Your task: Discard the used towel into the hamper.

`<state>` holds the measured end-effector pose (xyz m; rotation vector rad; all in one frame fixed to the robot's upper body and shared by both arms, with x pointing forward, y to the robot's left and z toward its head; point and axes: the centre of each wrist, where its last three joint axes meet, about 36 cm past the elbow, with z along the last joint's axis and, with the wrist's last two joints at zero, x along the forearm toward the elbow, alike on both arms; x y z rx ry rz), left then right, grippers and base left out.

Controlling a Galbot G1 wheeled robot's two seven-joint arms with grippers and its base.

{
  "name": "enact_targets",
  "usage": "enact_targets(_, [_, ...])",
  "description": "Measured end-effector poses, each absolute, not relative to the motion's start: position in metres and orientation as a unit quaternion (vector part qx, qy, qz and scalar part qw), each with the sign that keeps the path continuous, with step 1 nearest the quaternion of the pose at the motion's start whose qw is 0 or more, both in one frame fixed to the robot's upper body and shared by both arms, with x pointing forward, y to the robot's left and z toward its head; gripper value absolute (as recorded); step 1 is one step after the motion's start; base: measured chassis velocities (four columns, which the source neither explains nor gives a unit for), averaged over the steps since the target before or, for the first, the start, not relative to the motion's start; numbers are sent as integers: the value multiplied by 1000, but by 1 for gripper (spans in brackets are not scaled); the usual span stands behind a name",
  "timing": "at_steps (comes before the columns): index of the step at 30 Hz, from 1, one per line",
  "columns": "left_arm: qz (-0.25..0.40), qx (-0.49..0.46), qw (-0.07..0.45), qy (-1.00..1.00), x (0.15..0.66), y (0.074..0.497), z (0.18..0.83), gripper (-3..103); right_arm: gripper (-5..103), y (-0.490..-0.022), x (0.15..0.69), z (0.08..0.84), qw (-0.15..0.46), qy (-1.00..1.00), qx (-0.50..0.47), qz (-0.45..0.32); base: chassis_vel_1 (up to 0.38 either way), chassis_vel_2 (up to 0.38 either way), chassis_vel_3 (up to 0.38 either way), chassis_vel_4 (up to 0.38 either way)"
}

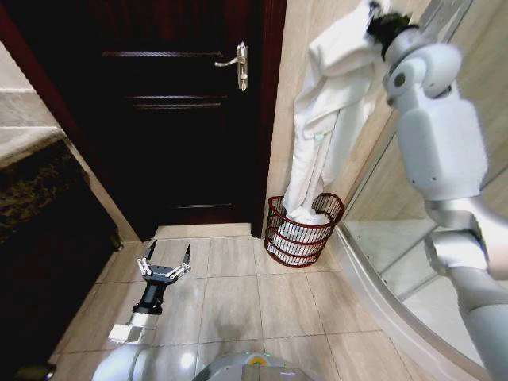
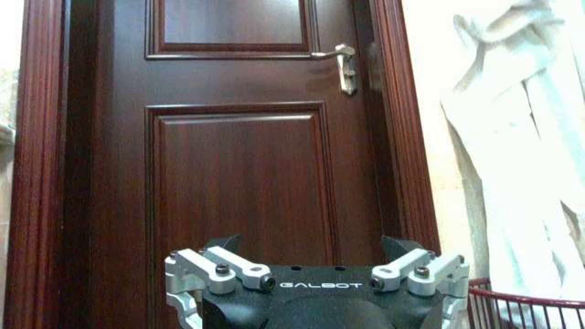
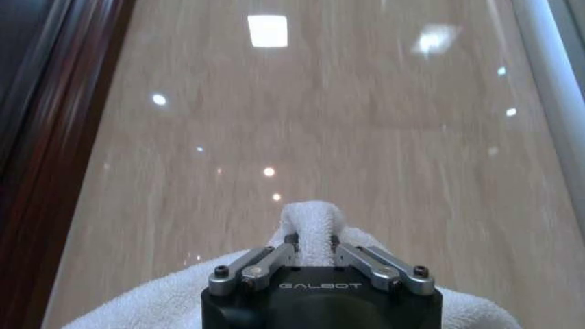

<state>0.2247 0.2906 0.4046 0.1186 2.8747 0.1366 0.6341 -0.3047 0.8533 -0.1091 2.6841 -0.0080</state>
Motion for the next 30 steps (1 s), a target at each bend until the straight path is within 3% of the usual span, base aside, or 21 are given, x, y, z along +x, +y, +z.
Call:
enact_targets(17, [50,43,123,990,222,289,403,100,8,-310,638,715,162,986,-28,34,0,0,0,0])
enact_targets(30, [48,43,124,990,220,287,400,100,8,-303,625,674,111,990,-25,82,0,0,0,0])
